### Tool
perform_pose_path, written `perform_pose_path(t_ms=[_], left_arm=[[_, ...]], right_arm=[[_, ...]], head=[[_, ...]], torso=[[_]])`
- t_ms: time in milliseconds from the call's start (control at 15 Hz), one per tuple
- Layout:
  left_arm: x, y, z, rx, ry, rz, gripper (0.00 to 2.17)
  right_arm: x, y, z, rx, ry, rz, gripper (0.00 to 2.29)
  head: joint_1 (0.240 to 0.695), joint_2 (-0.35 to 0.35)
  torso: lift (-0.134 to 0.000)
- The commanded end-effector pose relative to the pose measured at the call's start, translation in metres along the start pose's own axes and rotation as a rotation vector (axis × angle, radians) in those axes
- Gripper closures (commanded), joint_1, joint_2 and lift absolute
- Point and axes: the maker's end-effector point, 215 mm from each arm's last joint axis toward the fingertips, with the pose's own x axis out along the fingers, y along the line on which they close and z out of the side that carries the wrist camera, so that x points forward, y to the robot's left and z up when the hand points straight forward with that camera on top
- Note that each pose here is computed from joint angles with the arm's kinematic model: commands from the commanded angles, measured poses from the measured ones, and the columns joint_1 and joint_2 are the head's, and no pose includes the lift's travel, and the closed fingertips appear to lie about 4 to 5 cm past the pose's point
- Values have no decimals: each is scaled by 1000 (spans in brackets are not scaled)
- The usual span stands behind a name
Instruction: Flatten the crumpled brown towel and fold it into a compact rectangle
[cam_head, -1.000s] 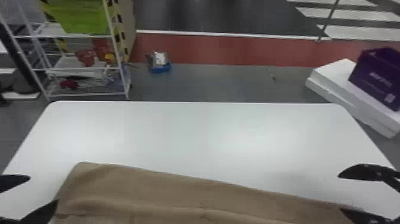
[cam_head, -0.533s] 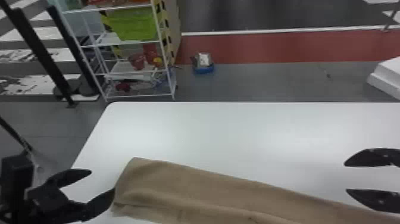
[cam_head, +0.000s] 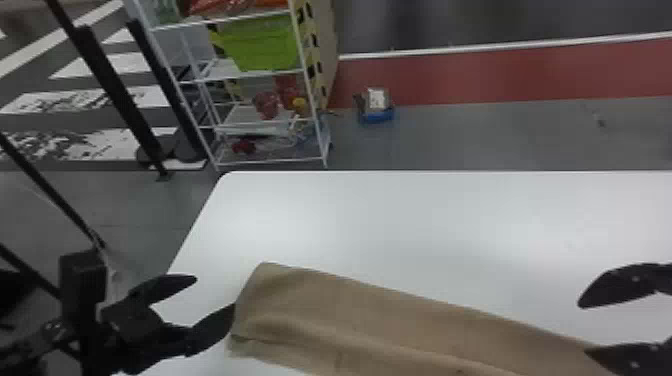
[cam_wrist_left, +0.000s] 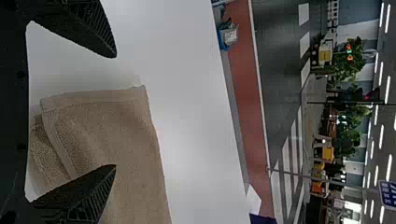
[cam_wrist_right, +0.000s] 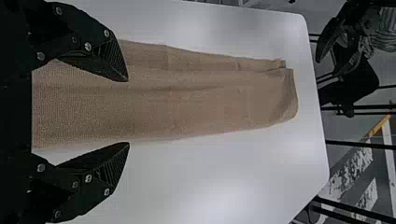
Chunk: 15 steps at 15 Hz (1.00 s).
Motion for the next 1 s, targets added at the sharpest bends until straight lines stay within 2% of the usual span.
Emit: perform_pose_path(t_ms=[0, 267, 667, 867, 933], left_arm=[[-3, -5, -4, -12, 2, -8, 39], [-3, -6, -6, -12, 5, -8, 43], [-4, -4, -10, -19, 10, -4, 43], [-5, -2, -10, -16, 10, 0, 39], [-5, -1, -11, -17, 11, 2, 39]], right_arm=[[11, 25, -17, -35, 83, 54, 475], [33, 41, -33, -61, 148, 87, 522], [61, 33, -38, -67, 178, 94, 589], [70, 28, -40, -71, 194, 89, 853], [71, 25, -40, -74, 200, 81, 853]], head=[[695, 237], [695, 255], [695, 276], [695, 289], [695, 291]], torso=[[-124], [-124], [-124], [-124], [-124]])
